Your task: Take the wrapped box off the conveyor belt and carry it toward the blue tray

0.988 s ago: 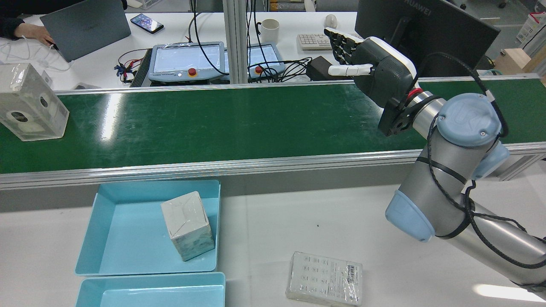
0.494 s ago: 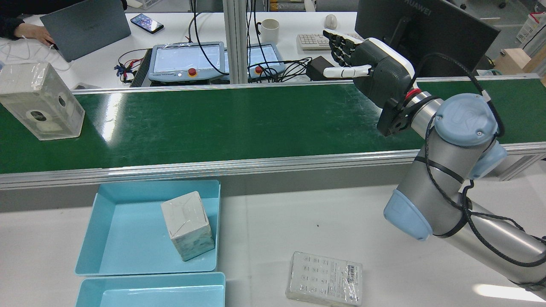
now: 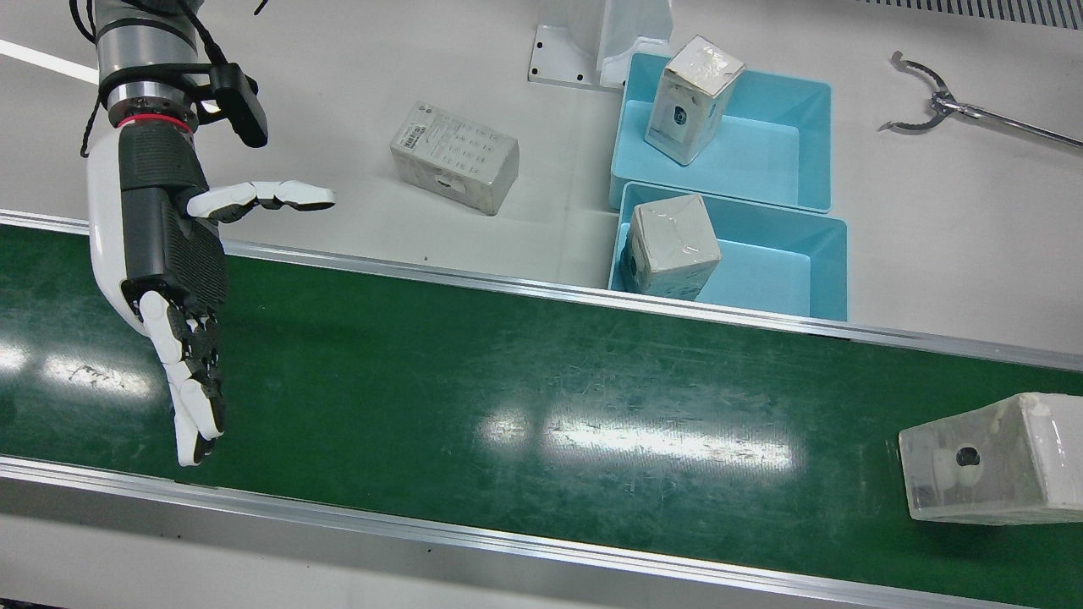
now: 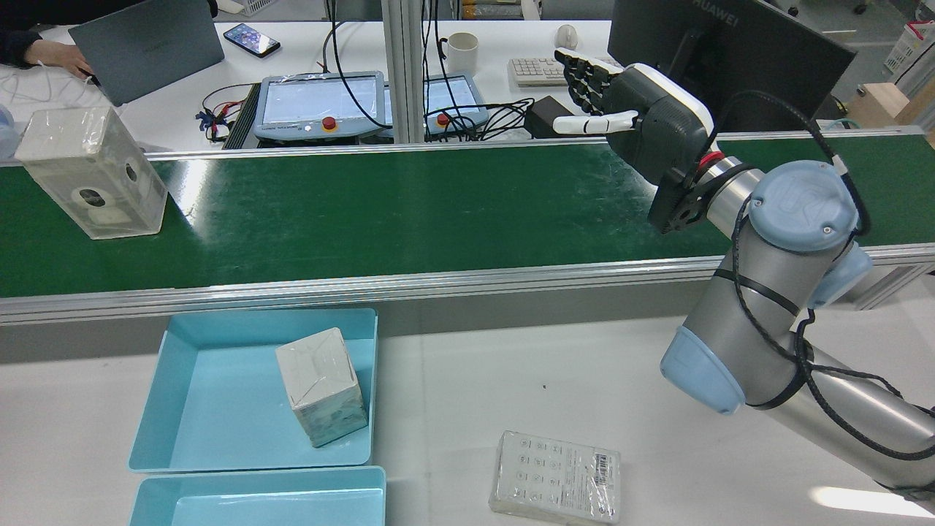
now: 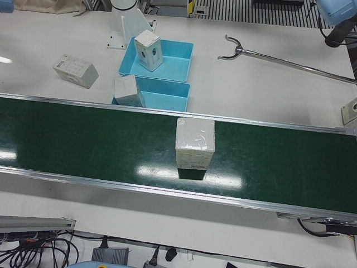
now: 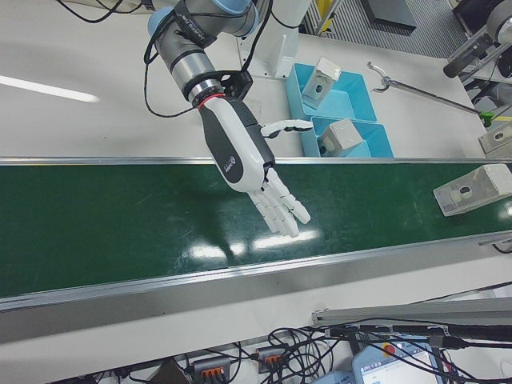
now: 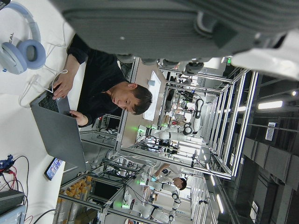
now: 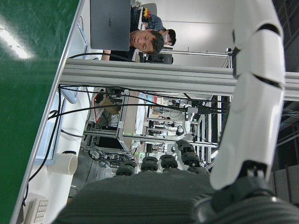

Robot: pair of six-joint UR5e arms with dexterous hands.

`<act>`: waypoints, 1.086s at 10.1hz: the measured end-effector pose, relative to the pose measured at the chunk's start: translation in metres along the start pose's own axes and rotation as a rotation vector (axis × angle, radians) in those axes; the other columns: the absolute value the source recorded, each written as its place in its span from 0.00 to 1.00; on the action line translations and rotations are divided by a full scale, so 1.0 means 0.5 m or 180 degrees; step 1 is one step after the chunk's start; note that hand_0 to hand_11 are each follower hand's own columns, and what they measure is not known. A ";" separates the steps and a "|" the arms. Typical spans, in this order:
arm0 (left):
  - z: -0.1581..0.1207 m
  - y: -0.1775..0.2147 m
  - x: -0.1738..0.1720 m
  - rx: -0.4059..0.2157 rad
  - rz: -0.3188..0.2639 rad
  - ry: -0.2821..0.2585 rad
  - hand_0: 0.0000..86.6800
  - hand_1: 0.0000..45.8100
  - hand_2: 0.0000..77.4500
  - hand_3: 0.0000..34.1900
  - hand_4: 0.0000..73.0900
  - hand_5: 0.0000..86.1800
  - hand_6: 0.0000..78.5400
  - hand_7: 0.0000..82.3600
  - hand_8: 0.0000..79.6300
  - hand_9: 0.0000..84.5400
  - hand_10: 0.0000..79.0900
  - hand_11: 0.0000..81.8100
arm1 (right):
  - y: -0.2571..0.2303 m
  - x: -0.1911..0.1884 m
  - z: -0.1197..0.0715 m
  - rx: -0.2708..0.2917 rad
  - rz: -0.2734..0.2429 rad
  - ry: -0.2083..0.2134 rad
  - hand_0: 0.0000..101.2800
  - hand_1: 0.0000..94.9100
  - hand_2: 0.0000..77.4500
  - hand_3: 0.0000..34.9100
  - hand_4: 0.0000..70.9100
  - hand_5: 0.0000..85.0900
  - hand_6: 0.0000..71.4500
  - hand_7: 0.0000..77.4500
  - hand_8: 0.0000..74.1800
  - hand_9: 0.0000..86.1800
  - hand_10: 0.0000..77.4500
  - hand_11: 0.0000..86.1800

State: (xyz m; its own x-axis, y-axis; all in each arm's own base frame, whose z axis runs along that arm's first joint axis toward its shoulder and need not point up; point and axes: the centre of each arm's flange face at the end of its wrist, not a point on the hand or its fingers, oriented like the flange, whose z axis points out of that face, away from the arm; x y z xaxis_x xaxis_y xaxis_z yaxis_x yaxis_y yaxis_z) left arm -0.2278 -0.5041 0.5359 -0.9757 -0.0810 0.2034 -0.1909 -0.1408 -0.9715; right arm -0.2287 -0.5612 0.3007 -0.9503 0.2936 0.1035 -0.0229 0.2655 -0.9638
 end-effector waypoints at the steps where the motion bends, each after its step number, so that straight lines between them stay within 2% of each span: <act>1: 0.000 0.000 0.000 0.0000 0.0000 0.0000 0.00 0.00 0.01 0.00 0.00 0.01 0.00 0.00 0.00 0.00 0.00 0.00 | 0.000 0.000 0.000 0.0000 0.0000 0.0000 0.43 0.12 0.18 0.00 0.08 0.07 0.00 0.00 0.04 0.04 0.03 0.04; 2: 0.000 0.000 0.000 0.0000 0.0000 0.0000 0.00 0.00 0.01 0.00 0.00 0.01 0.00 0.00 0.00 0.00 0.00 0.00 | -0.001 0.001 0.001 0.0004 -0.0001 0.0002 0.44 0.14 0.22 0.00 0.09 0.08 0.00 0.00 0.04 0.04 0.03 0.04; 9: 0.000 0.000 0.000 0.0000 0.0000 0.0000 0.00 0.00 0.01 0.00 0.00 0.01 0.00 0.00 0.00 0.00 0.01 0.00 | -0.001 0.006 0.005 0.0010 0.0000 0.0013 0.44 0.13 0.21 0.00 0.09 0.08 0.00 0.00 0.04 0.04 0.01 0.03; 10: 0.000 0.000 0.000 0.0000 0.0000 0.0000 0.00 0.00 0.01 0.00 0.00 0.01 0.00 0.00 0.00 0.00 0.01 0.00 | -0.001 0.006 0.005 0.0010 0.0000 0.0012 0.47 0.17 0.19 0.00 0.11 0.08 0.00 0.00 0.04 0.04 0.01 0.03; 11: 0.000 0.000 0.000 0.0000 0.0000 0.0000 0.00 0.00 0.01 0.00 0.00 0.01 0.00 0.01 0.00 0.00 0.01 0.00 | -0.002 0.005 0.004 0.0011 0.0000 0.0011 0.47 0.17 0.20 0.00 0.11 0.08 0.00 0.00 0.04 0.04 0.01 0.04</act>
State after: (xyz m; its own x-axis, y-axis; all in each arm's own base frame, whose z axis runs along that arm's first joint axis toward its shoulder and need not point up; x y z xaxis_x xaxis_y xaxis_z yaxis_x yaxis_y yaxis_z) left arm -0.2278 -0.5041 0.5359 -0.9757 -0.0810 0.2034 -0.1909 -0.1408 -0.9715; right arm -0.2319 -0.5625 0.3012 -0.9492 0.2968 0.1043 -0.0240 0.2624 -0.9647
